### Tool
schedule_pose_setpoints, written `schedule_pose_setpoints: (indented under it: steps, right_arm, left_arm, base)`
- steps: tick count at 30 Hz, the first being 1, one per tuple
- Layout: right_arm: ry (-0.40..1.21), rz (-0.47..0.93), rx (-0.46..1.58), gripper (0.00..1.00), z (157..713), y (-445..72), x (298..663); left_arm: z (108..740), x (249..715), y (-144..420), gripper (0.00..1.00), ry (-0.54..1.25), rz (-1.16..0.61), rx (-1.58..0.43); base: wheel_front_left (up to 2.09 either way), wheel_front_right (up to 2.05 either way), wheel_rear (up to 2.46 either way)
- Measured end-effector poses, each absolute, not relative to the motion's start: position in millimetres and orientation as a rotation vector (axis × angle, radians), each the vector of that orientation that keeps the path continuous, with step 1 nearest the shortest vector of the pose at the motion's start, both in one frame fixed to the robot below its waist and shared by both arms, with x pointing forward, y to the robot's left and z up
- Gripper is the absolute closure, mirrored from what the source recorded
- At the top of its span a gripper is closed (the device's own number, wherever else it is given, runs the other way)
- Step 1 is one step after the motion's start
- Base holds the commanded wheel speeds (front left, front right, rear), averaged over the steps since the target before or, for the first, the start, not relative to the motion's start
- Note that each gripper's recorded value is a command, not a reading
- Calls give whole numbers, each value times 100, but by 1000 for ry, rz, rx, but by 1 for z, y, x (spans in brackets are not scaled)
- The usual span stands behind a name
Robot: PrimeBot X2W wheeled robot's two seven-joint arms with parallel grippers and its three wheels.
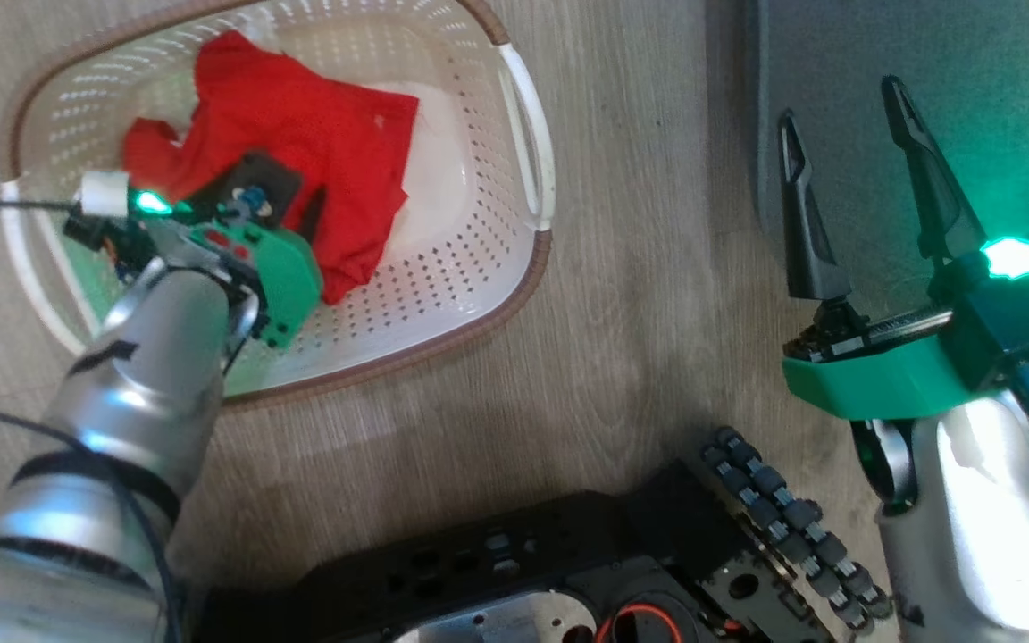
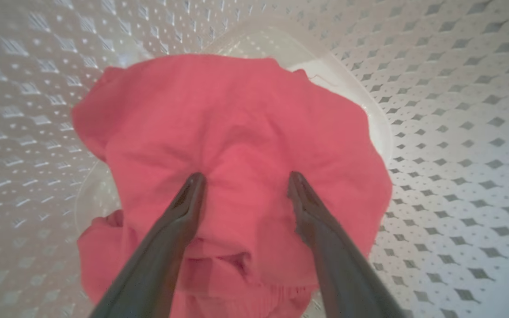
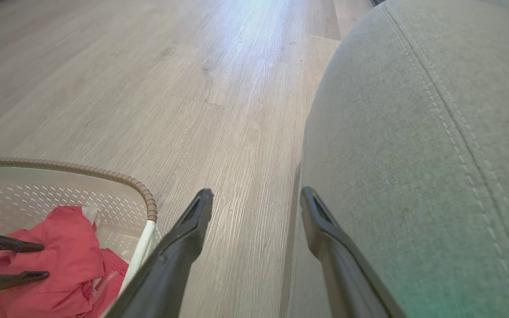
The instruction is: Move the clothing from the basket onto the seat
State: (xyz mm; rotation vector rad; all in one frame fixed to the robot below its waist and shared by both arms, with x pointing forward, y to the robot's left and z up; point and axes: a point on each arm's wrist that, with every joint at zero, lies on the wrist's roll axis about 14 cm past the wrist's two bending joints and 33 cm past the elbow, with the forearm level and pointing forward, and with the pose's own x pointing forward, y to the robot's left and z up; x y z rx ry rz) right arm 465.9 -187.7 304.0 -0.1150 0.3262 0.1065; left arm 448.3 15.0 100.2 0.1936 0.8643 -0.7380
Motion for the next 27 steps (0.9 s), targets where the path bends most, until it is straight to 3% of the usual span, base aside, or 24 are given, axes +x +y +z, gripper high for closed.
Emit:
schedule_pose_setpoints:
  steps: [15,16,27]
  right_arm:
    - [350,135,-114,0,295,-180,462]
    - [350,135,-115,0,294,-180,462]
    - [347,151,-122,0,294,-176,464]
  left_arm:
    - [79,455,8,0,905,-776,253]
    - [78,455,7,100,918,-782,253]
    - [79,455,10,100,927,-801,262]
  base:
    - [0,0,0]
    - [0,0,0]
    - [0,0,0]
